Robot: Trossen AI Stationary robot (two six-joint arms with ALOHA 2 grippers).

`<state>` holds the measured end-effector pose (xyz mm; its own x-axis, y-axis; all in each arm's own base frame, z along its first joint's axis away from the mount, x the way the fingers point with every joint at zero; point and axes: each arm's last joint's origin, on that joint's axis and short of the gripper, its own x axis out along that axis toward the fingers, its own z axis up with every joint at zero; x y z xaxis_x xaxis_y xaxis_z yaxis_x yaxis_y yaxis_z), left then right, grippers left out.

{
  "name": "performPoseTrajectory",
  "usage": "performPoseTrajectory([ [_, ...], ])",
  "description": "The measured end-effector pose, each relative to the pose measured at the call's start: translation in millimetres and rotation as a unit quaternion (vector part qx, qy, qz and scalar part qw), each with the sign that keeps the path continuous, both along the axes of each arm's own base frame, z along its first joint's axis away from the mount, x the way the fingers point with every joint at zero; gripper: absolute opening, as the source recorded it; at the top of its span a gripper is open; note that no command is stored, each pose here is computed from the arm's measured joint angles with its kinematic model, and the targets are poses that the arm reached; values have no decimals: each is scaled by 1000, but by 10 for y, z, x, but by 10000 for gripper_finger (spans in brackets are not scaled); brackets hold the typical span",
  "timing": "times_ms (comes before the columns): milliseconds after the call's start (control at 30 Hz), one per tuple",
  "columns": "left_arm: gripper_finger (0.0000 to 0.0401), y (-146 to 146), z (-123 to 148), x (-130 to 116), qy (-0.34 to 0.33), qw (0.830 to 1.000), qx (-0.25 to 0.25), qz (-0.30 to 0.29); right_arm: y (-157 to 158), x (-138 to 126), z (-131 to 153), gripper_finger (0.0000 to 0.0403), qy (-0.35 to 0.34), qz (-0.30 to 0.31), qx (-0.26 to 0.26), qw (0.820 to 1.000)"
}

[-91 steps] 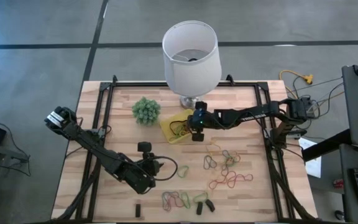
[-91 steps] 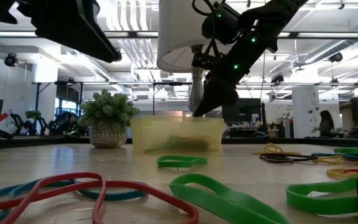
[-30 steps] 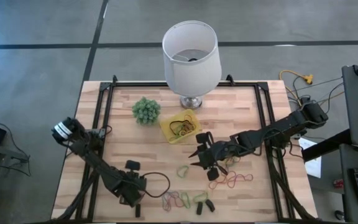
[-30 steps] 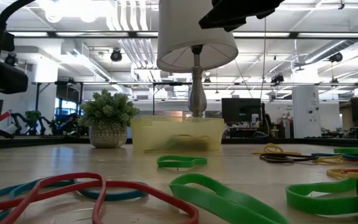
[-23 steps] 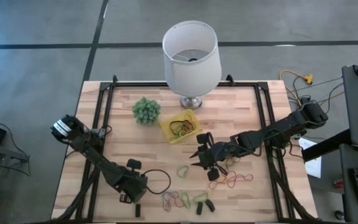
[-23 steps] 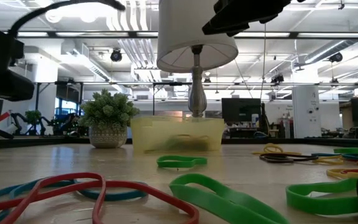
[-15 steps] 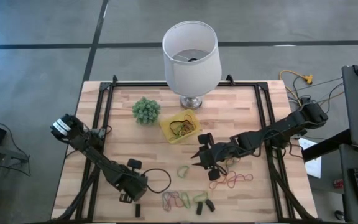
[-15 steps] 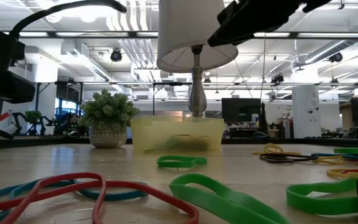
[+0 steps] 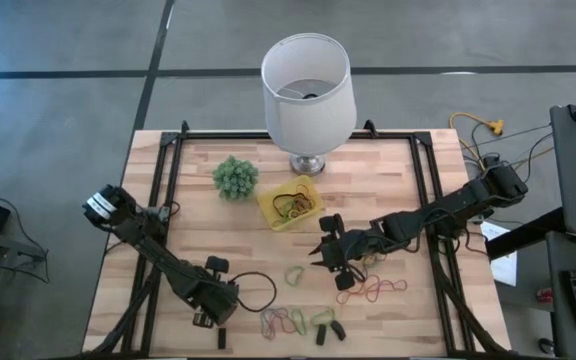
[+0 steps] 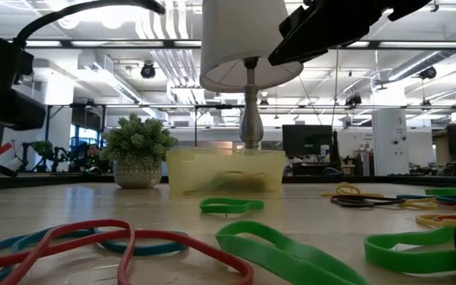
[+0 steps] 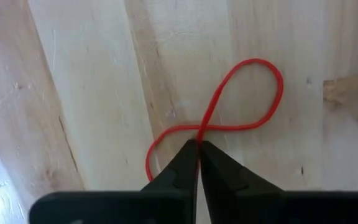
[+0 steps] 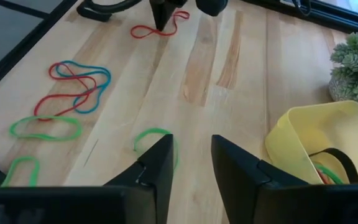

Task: Pick and place rubber bands into bin
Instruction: Put the red rubber band into the yellow bin

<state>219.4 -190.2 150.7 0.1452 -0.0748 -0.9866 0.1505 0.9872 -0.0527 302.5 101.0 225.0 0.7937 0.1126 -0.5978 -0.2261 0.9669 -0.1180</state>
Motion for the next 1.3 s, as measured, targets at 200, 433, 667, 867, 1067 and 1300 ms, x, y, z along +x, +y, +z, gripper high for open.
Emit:
performPoseTrajectory([
  [200, 0, 28, 228, 28, -77, 997, 9, 14, 0, 0, 0, 96, 0, -2, 2, 1000],
  [433, 0, 76, 477, 1, -158, 987, 37, 17, -1, -2, -5, 88, 1, -2, 2, 1000],
  [667, 0, 102, 663, 49, -249, 961, 119, 19, -1, -4, -9, 81, 1, -2, 1, 1000],
  [867, 0, 113, 788, 111, -318, 927, 197, 32, -2, -5, -12, 85, 2, -2, 1, 1000],
  [1067, 0, 116, 886, 160, -380, 890, 249, 47, -2, -5, -12, 83, 2, -2, 1, 1000],
  [1300, 0, 141, 1001, 199, -427, 847, 309, 63, -2, -5, -12, 73, 2, -2, 1, 1000],
])
